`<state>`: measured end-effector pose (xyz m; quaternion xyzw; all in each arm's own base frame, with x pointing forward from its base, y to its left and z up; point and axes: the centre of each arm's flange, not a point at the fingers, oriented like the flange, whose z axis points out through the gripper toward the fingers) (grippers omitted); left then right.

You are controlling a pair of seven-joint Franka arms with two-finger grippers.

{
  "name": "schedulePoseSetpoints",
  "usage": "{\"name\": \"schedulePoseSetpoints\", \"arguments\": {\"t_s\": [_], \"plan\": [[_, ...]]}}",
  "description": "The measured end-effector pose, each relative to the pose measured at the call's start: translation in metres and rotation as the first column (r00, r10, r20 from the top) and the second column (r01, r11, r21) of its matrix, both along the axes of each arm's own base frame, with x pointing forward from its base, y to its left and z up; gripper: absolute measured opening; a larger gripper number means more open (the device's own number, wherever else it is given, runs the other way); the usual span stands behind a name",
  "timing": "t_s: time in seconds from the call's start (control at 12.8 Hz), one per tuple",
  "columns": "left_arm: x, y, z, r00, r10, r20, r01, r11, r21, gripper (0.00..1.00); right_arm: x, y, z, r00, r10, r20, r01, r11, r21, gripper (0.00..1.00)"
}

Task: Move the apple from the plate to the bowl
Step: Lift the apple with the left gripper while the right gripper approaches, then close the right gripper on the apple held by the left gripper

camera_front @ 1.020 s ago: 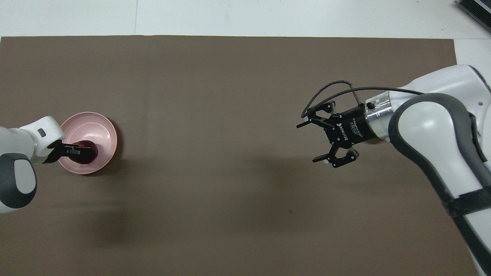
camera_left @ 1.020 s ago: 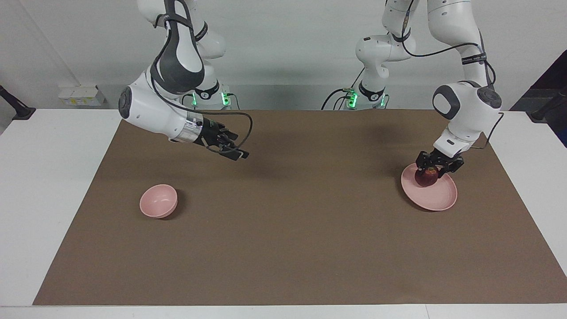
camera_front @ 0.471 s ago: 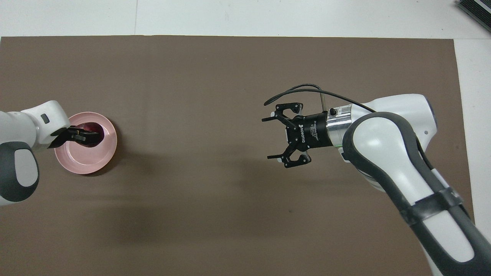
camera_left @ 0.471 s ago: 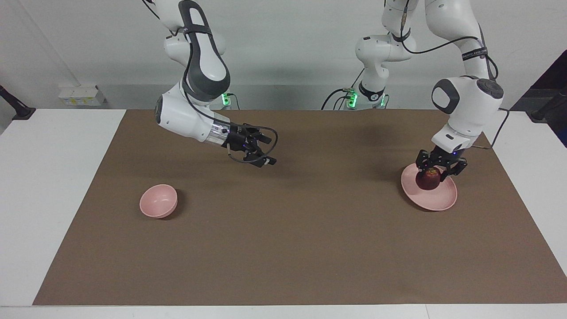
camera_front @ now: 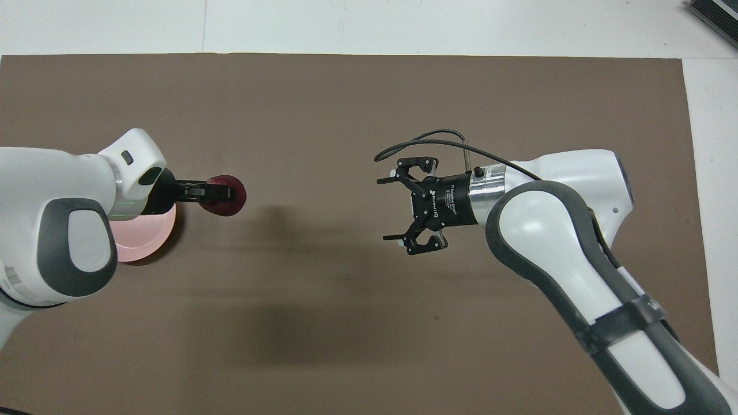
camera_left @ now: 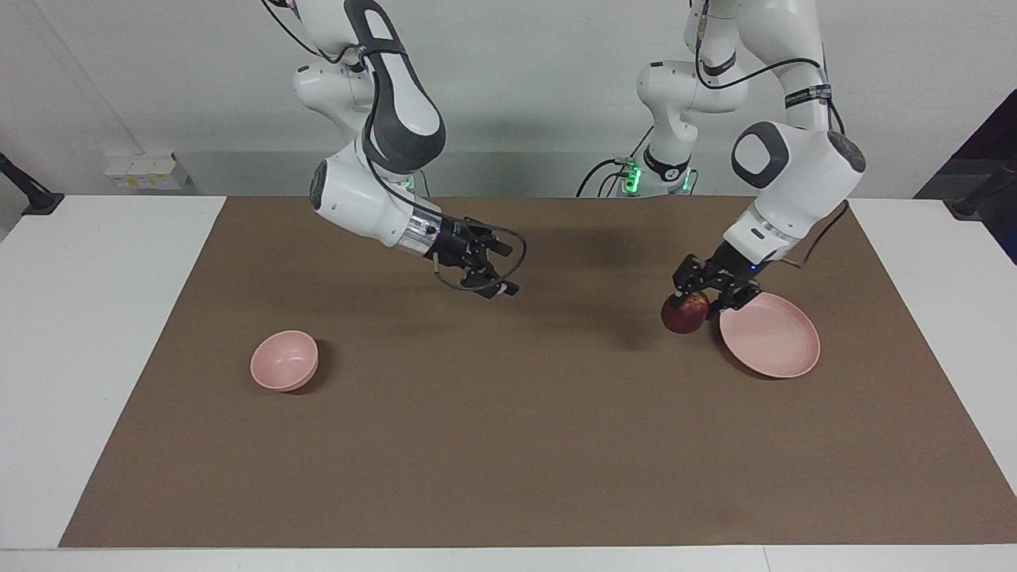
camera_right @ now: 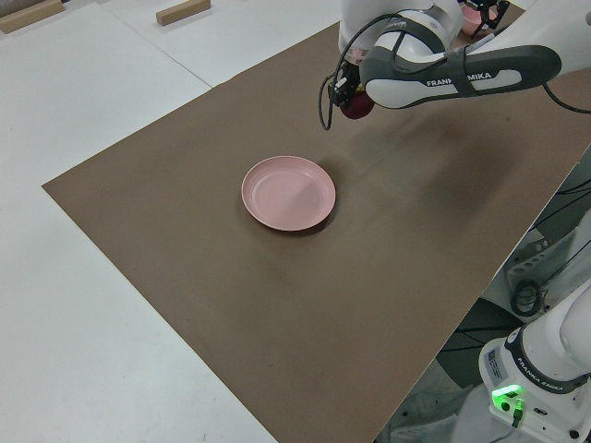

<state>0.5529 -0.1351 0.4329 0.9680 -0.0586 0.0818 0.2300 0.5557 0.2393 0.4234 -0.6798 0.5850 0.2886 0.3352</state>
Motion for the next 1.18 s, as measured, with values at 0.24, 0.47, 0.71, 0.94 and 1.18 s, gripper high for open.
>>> {"name": "schedulePoseSetpoints", "arguments": {"t_s": [0.24, 0.47, 0.71, 0.94, 1.18], "plan": [[-0.012, -0.051, 0.005, 0.998, 0.032, -0.057, -0.041, 0.987, -0.157, 0.72, 0.0, 0.001, 0.0, 1.0, 0.0, -0.002, 0.0, 1.0, 0.0, 1.0], [-0.031, -0.103, 0.008, 0.992, 0.028, -0.125, -0.057, 0.971, -0.232, 0.72, -0.002, 0.007, -0.004, 1.0, -0.018, 0.006, 0.018, 1.0, -0.007, 1.0], [-0.044, -0.134, 0.013, 0.984, 0.03, -0.175, -0.084, 0.946, -0.312, 0.72, -0.006, 0.024, -0.015, 0.998, -0.063, -0.003, 0.063, 0.998, 0.002, 1.0], [-0.046, -0.142, 0.016, 0.981, 0.04, -0.188, -0.105, 0.931, -0.349, 0.72, -0.006, 0.031, -0.027, 0.997, -0.078, -0.016, 0.078, 0.997, 0.0, 1.0], [-0.046, -0.15, 0.022, 0.984, 0.076, -0.159, -0.131, 0.921, -0.367, 0.72, -0.004, 0.028, -0.028, 0.993, -0.117, -0.033, 0.118, 0.993, 0.028, 1.0]]}}
